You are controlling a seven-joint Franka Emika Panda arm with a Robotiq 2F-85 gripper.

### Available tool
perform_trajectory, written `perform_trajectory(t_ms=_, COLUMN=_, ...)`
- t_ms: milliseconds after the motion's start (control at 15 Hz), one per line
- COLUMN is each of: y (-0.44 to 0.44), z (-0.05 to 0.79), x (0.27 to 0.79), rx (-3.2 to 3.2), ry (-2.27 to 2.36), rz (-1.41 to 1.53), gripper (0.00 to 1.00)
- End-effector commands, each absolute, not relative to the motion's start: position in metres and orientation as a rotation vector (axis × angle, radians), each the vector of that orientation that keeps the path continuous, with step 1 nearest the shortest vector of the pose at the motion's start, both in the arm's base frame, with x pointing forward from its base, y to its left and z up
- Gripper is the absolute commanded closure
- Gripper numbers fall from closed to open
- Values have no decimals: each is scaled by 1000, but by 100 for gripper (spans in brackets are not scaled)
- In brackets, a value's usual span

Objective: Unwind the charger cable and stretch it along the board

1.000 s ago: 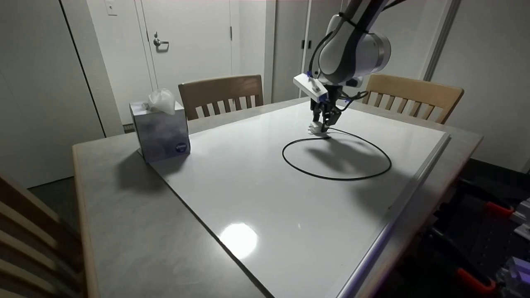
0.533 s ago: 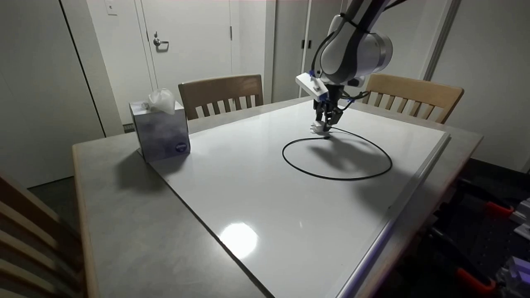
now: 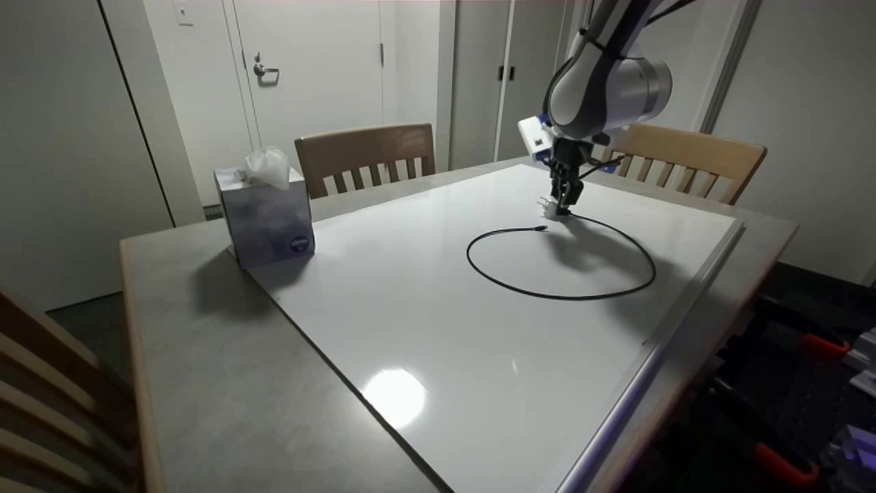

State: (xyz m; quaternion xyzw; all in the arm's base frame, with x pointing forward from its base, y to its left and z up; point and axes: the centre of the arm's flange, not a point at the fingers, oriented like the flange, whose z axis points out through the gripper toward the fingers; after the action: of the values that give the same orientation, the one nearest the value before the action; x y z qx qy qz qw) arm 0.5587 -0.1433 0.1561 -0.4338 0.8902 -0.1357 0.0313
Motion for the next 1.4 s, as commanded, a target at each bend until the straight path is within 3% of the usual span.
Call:
perform_trajectory(t_ms=0, y=-144, z=156, x=558, rx=-1327, ry=2743, rz=-422, gripper=46)
perform_trajectory(t_ms=333, y=-143, z=156, x=559, rx=-1330, ry=2742, rz=-421, gripper=46)
perform_trajectory(t_ms=400, y=-143, z=156, x=559, rx=-1330, ry=2742, rz=-421, gripper=71)
perform_trajectory(t_ms=1133, y=-180, z=155, x=551, rx=-794, ry=2990, rz=-477, gripper=71)
perform_trajectory(t_ms=1200, y=-182, z=155, x=550, rx=-780, ry=2993, rz=-482, gripper=46)
perform_trajectory(t_ms=1333, y=-182, z=155, x=550, rx=-789, ry=2991, rz=-484, gripper=46)
